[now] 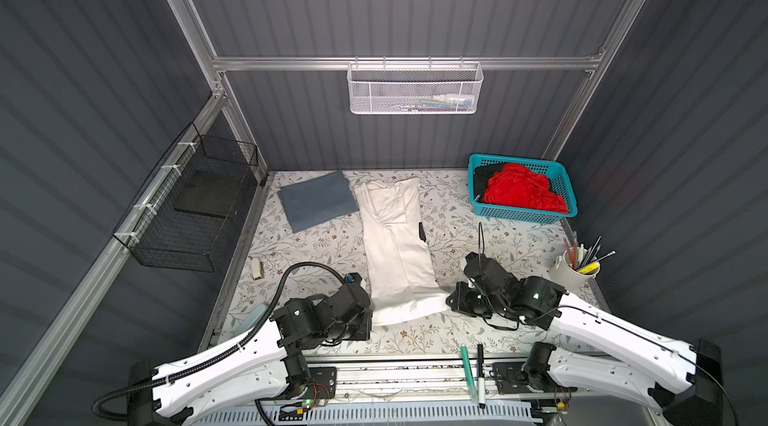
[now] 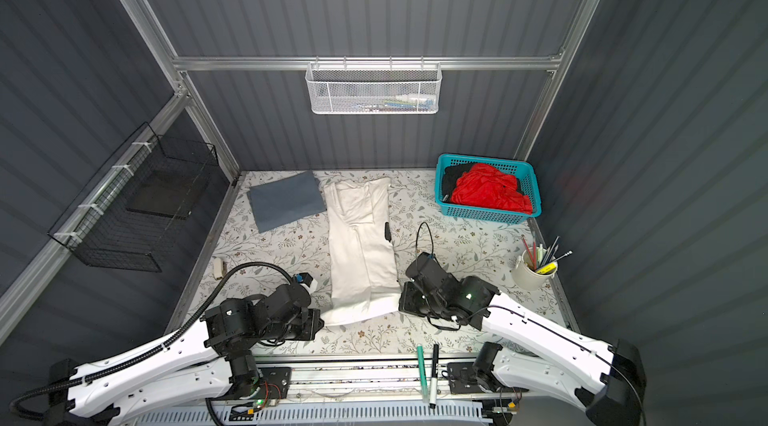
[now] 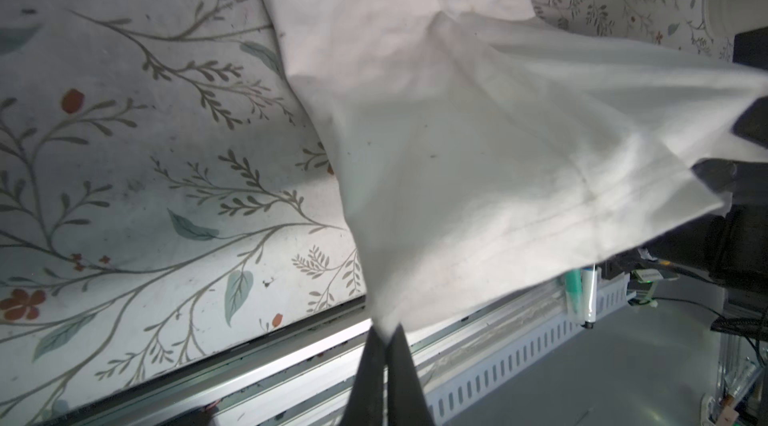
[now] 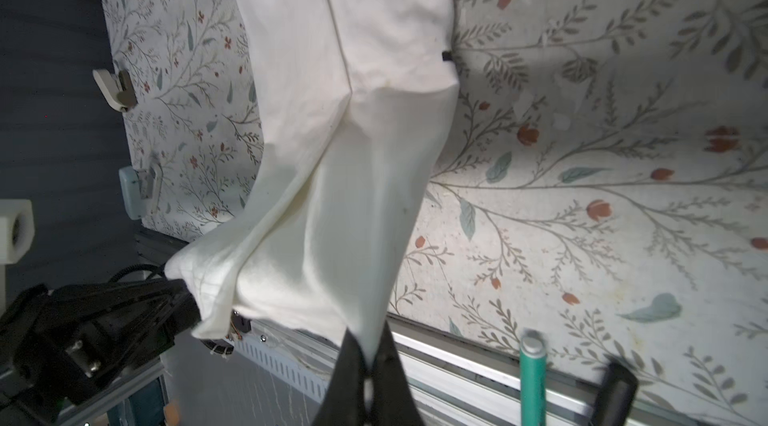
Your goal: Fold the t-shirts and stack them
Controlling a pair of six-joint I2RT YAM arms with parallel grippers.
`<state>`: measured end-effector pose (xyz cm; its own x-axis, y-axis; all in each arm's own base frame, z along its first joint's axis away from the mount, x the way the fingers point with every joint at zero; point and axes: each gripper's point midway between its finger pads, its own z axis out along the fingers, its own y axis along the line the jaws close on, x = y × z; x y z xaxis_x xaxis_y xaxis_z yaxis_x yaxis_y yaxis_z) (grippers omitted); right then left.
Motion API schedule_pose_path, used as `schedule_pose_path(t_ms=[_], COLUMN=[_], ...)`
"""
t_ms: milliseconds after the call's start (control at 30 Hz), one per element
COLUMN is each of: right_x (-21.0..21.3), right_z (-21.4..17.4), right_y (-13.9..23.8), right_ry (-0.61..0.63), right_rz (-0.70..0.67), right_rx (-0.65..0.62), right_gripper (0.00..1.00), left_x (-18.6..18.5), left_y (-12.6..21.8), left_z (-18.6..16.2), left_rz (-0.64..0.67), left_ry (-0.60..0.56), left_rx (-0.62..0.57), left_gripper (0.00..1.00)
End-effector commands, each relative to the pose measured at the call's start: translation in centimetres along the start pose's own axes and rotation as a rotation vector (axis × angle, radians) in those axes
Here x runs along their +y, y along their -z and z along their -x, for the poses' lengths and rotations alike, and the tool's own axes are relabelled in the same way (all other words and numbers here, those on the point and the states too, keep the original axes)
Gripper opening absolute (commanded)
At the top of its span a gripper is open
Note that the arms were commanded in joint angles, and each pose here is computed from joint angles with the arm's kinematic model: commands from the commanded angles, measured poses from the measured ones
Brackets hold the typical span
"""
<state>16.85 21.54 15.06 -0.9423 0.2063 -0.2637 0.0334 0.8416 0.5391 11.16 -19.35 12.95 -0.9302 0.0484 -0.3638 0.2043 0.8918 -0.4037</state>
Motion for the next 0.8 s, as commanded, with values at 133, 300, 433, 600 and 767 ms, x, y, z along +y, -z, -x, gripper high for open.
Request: schedule_pose_path(t_ms=[133,300,433,600,767], right_x=[0.9,1.0,0.9,1.5,1.7], right_z=[4.4,6.7,8.2,10.4,12.9], right_y=[0.2,-1.1,-2.3,-3.9,-5.2], right_ry=[0.109,0.106,0.101,0.115,0.120], right_rz=[-0.005,0.005,0.021,0.047,0.058], right_rx=[-0.060,-0.070,-0.048,-0.024,-0.015], right_gripper=[0.03,0.03,0.03,0.03,0.03], left_x=[0.7,0.9,1.2,1.5,1.9], left_y=[0.8,0.7,0.4,-0.5,-2.1], left_z=[5.3,8.3,11.3,15.1,17.7], left_rz=[0.141,0.206,0.222,0.270,0.305], left_ry=[-0.016,-0.005,0.012,-0.008,-0.011], left_rx=[-0.245,-0.334,-0.369,-0.371,-0.339], left_gripper=[0.00,0.00,0.00,0.00,0.00])
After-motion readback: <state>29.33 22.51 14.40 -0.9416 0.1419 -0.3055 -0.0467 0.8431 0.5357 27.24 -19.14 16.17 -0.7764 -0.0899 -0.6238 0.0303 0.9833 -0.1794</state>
